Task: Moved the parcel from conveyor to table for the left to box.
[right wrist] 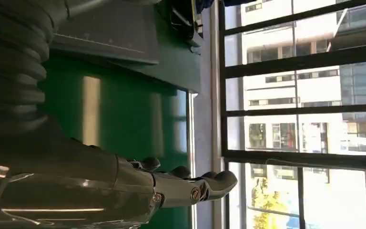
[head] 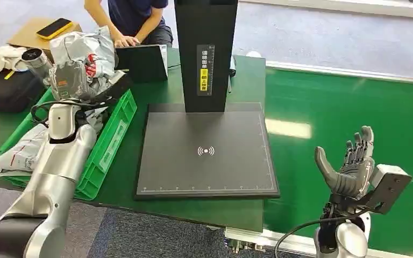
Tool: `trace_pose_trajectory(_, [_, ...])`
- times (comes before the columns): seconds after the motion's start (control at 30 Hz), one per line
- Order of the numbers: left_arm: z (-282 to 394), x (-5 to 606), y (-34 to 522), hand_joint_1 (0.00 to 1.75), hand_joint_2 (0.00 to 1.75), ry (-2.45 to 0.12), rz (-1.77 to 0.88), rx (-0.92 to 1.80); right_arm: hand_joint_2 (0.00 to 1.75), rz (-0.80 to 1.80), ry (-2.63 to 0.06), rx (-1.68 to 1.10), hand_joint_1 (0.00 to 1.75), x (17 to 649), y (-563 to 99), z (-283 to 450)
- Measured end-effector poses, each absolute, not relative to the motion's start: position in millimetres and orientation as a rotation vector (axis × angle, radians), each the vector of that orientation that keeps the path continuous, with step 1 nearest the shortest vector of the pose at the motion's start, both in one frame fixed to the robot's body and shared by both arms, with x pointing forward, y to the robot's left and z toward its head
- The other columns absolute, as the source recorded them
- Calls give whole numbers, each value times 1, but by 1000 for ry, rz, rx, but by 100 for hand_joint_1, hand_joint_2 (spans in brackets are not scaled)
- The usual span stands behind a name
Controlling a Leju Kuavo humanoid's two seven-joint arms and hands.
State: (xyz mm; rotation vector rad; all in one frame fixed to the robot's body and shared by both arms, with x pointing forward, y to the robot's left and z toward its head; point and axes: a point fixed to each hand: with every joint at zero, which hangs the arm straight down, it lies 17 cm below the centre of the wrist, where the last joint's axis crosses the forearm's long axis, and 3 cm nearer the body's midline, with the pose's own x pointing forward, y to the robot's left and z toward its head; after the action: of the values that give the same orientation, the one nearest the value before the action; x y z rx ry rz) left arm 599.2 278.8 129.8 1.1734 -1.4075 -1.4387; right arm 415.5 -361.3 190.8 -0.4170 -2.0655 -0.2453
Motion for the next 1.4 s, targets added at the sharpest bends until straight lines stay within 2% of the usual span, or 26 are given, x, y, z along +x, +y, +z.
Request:
trace_pose_trajectory(0.17, [113,608,345,175,175,-1026,-1378,1292,175,-245,-2055,-419,0,415,-362,186])
trace_pose_trajectory(0.33, [93,593,404,175,175,-655,-1307,1330,175,-248,-2035,-443,0,414,-365,183])
trace_pose_trajectory(0.57, [72,576,427,175,175,-463,-1393,1294,175,-243,-2011,-462,0,408,-364,174])
trace_pose_trajectory(0.6, [68,573,429,38,175,-440,-1404,1280,175,-245,-2011,-461,0,408,-364,174])
trace_pose_trajectory(0.63, [65,571,430,0,175,-425,-1410,1269,175,-245,-2010,-460,0,409,-363,174])
trace_pose_trajectory(1.4, [70,576,425,0,175,-505,-1389,1320,175,-241,-2003,-456,0,409,-360,172])
